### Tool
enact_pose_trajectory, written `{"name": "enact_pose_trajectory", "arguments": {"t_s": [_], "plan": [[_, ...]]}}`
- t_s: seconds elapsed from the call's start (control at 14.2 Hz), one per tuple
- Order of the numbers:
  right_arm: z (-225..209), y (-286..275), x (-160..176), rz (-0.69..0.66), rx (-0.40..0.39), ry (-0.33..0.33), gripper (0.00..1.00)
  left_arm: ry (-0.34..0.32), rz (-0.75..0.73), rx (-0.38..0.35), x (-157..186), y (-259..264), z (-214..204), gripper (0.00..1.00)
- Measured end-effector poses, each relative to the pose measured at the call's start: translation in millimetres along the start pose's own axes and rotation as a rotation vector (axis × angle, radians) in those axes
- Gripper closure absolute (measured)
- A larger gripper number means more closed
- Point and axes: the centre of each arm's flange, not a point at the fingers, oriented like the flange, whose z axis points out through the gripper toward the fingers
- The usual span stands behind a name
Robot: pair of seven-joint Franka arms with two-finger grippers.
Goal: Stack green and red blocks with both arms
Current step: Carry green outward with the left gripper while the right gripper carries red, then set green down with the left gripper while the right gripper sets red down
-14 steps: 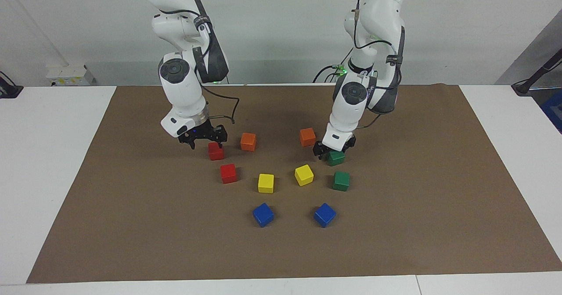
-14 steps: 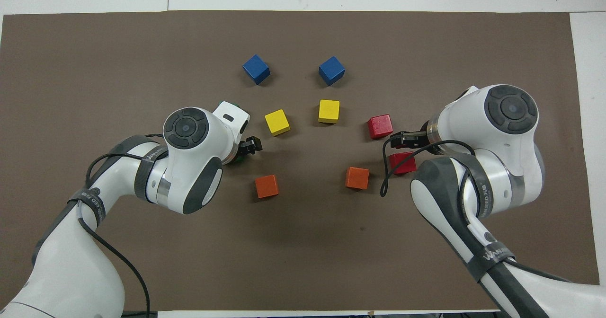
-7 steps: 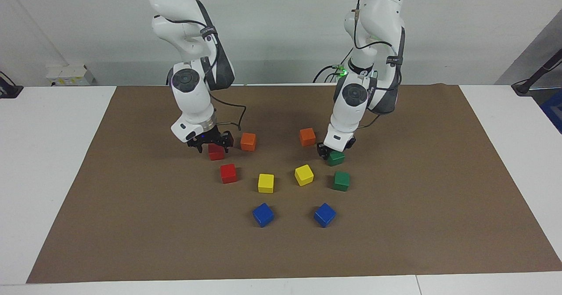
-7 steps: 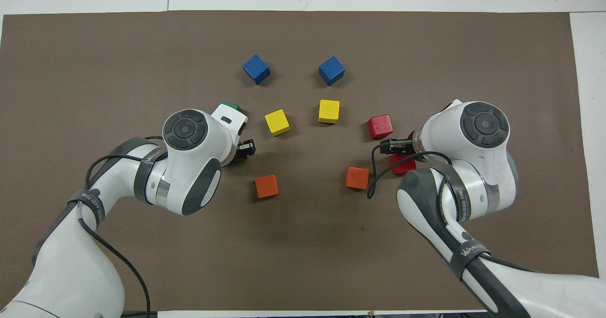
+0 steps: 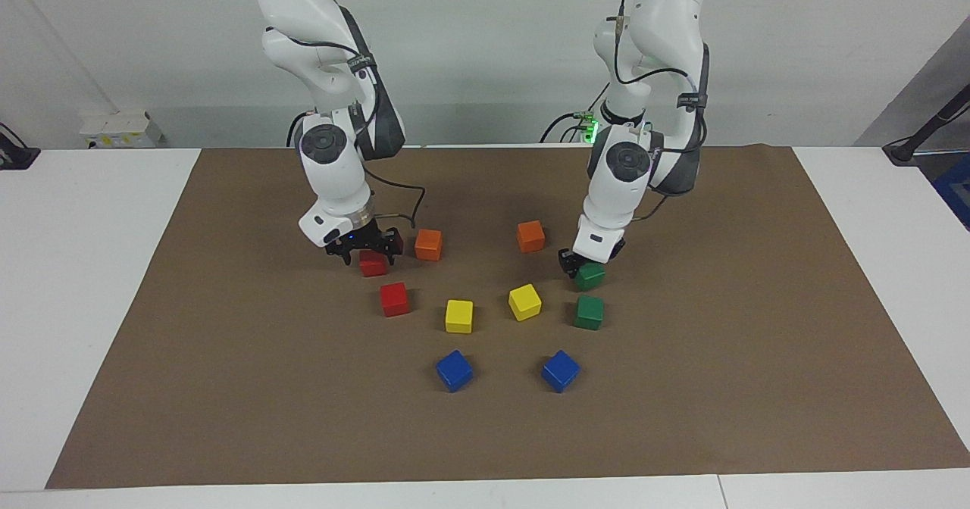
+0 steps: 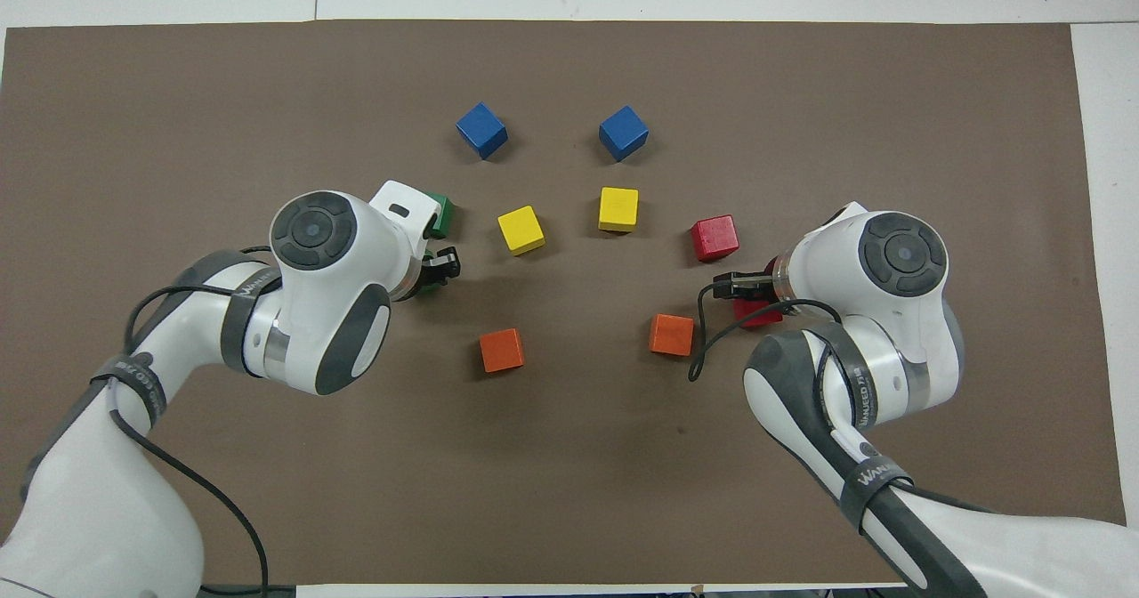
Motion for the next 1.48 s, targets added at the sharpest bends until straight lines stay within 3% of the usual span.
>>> {"name": "enact_pose_trajectory", "arguments": {"t_s": [0.14,0.28,0.42,0.63,0.84,1.12,1.48], "plan": [[1.8,-0.4,-1.4,-0.002,0.000,0.000,0.19,-0.001,0.021,0.004,26.3,-53.0,-34.1,0.45],[2.9,-0.4,-2.3,-0.002,-0.001,-0.002,0.23,0.002,0.046,0.005,52.9,-128.5,-65.3,0.45],[0.3,3.5,1.1,-0.014,-0.001,0.003,0.44,0.011,0.081,0.004,71.9,-198.8,-76.4,0.45],[-28.2,45.9,32.9,-0.062,-0.006,-0.012,0.44,0.003,0.148,0.007,84.4,-284.2,-72.0,0.45],[-54.6,103.3,69.3,-0.065,-0.005,0.029,0.44,0.035,0.193,0.010,85.7,-327.1,-57.6,0.45],[-42.4,156.9,82.0,-0.024,-0.029,0.047,0.44,0.042,0.208,0.011,82.8,-328.1,-26.6,0.45],[-18.3,177.2,88.6,-0.024,-0.031,0.057,0.44,0.025,0.242,0.009,86.5,-327.8,8.6,0.45]]}}
